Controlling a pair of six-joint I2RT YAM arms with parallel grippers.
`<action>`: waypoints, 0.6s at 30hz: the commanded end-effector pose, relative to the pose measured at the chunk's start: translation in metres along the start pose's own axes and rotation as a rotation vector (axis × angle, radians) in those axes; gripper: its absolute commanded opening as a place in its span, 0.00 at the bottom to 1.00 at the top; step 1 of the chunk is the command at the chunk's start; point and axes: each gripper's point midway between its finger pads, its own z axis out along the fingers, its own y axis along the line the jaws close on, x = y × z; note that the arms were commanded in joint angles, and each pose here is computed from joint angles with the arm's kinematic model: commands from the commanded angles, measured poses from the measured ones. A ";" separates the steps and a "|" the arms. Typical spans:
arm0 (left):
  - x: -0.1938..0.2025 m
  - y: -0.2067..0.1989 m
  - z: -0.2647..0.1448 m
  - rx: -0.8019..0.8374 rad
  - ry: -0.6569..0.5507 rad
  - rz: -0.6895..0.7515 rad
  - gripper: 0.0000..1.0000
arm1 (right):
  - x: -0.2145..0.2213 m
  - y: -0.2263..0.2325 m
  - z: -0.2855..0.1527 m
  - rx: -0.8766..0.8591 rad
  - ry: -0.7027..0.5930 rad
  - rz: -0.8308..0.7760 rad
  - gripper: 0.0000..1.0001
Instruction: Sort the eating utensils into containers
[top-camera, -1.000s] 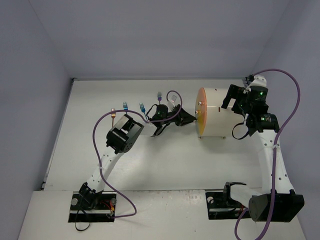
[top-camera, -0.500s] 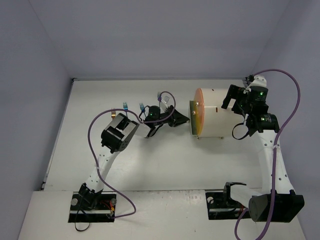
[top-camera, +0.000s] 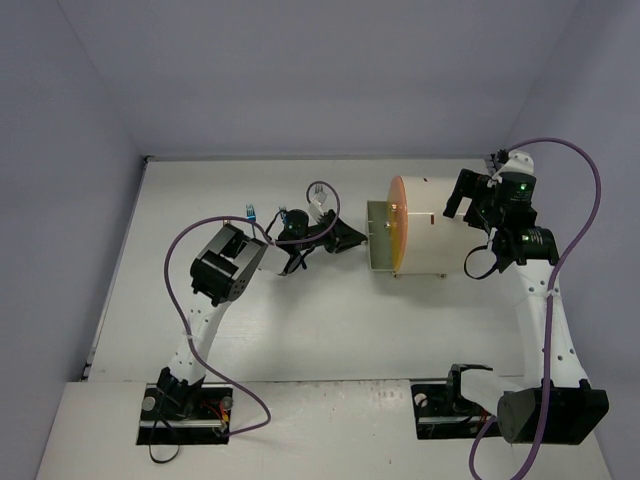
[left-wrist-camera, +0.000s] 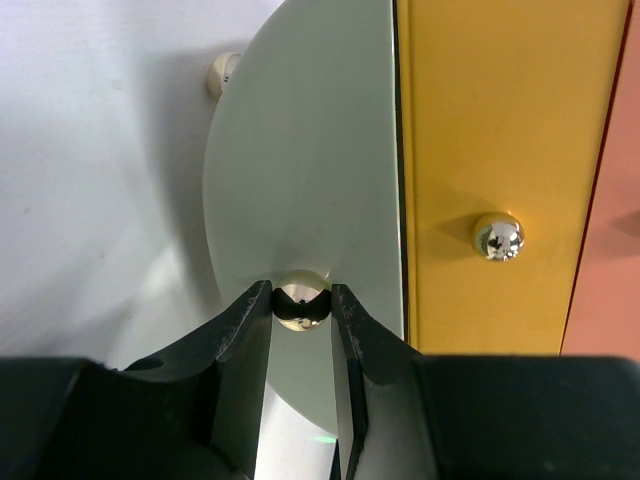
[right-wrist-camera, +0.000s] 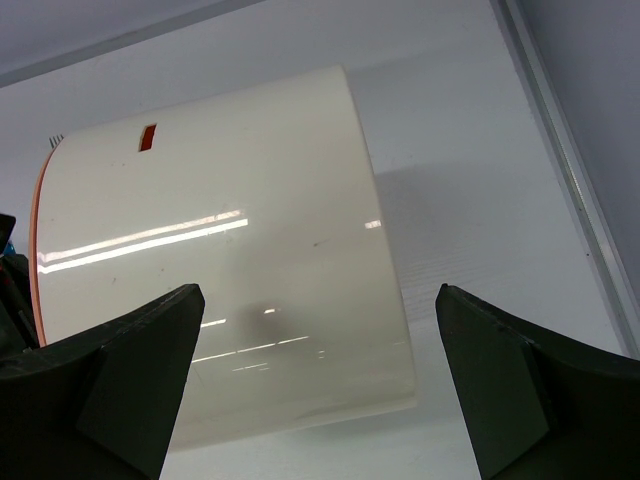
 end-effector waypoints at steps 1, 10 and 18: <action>-0.023 -0.035 -0.018 0.046 -0.054 0.101 0.03 | -0.015 0.001 -0.004 0.007 -0.062 -0.011 1.00; -0.024 -0.031 -0.028 0.040 -0.070 0.093 0.03 | -0.015 0.001 -0.005 0.003 -0.064 -0.012 1.00; -0.023 -0.031 -0.036 0.037 -0.090 0.090 0.03 | -0.016 0.001 -0.006 0.003 -0.067 -0.008 1.00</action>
